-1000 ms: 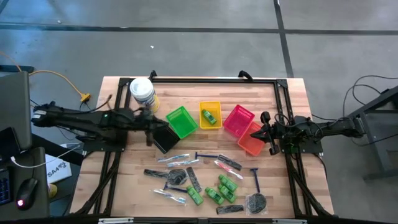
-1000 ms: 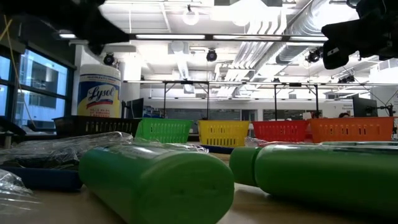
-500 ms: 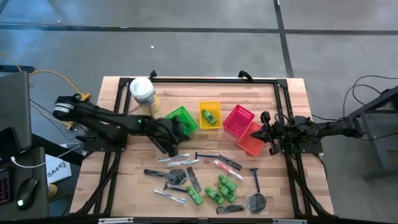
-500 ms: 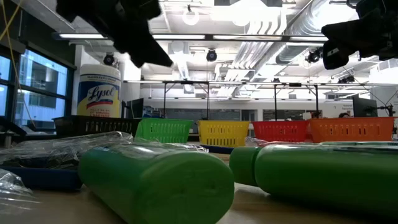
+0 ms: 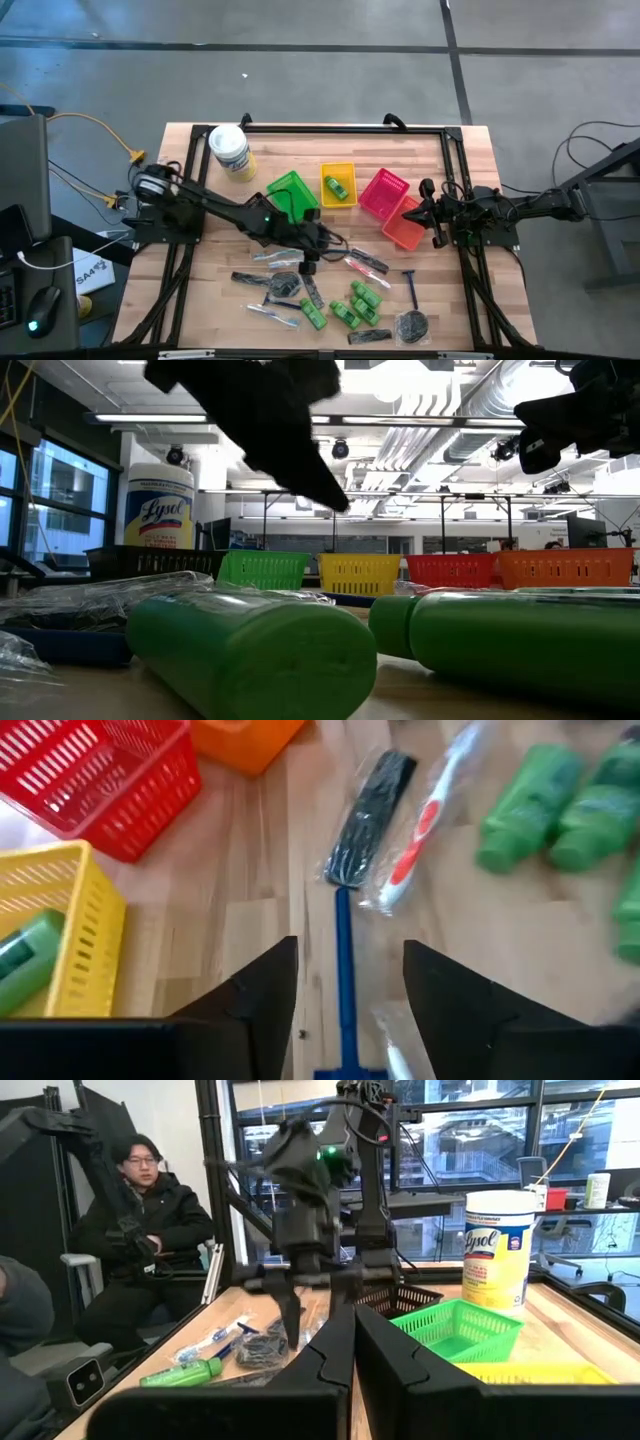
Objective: Pick & Place Travel size toiletries
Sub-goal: Put the middle blue shaver into the green bin
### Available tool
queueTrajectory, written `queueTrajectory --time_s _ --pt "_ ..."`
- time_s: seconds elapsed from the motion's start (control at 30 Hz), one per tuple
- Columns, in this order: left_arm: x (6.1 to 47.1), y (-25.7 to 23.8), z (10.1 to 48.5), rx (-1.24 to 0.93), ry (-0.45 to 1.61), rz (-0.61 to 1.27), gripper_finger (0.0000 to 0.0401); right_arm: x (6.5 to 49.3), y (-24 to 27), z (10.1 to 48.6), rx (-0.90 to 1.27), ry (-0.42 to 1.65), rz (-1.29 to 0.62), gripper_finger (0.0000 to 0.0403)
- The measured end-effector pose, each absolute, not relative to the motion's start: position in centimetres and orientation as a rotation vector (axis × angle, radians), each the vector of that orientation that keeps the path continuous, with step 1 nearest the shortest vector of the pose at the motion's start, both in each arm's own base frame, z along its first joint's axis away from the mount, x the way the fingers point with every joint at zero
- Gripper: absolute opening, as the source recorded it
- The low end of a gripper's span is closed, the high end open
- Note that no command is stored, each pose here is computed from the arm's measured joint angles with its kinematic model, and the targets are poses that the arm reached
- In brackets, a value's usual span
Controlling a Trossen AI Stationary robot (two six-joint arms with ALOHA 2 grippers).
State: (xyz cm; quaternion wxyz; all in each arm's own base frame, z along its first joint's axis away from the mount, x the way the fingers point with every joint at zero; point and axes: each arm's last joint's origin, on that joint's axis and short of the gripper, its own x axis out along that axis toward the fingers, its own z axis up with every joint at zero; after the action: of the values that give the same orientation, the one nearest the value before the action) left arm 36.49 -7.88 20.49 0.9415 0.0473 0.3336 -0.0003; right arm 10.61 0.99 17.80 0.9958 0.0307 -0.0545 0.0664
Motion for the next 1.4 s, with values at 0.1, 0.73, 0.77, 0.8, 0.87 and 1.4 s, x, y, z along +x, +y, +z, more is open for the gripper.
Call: queueTrajectory --time_s 0.1,0.73,0.77,0.8,0.87,1.4 --pt "37.5 -7.8 19.5 0.102 0.703 0.015 0.0179 10.6 1.0 17.8 0.061 -0.106 0.135 0.0004" --pt "39.1 -6.8 15.4 0.132 0.842 0.073 0.018 10.7 1.0 17.5 0.079 -0.079 0.134 0.0003" --pt "39.1 -6.8 15.4 0.132 0.842 0.072 0.018 10.7 1.0 17.5 0.079 -0.078 0.134 0.0003" --pt "39.1 -6.8 15.4 0.131 0.839 0.071 0.018 10.7 1.0 17.5 0.079 -0.079 0.134 0.0003" --pt "39.2 -6.9 15.5 0.123 0.835 0.057 0.018 10.7 1.0 17.5 0.079 -0.078 0.134 0.0004" --pt "40.5 -7.3 13.8 0.093 0.873 -0.012 0.018 10.7 1.0 17.5 0.084 -0.074 0.134 0.0003"
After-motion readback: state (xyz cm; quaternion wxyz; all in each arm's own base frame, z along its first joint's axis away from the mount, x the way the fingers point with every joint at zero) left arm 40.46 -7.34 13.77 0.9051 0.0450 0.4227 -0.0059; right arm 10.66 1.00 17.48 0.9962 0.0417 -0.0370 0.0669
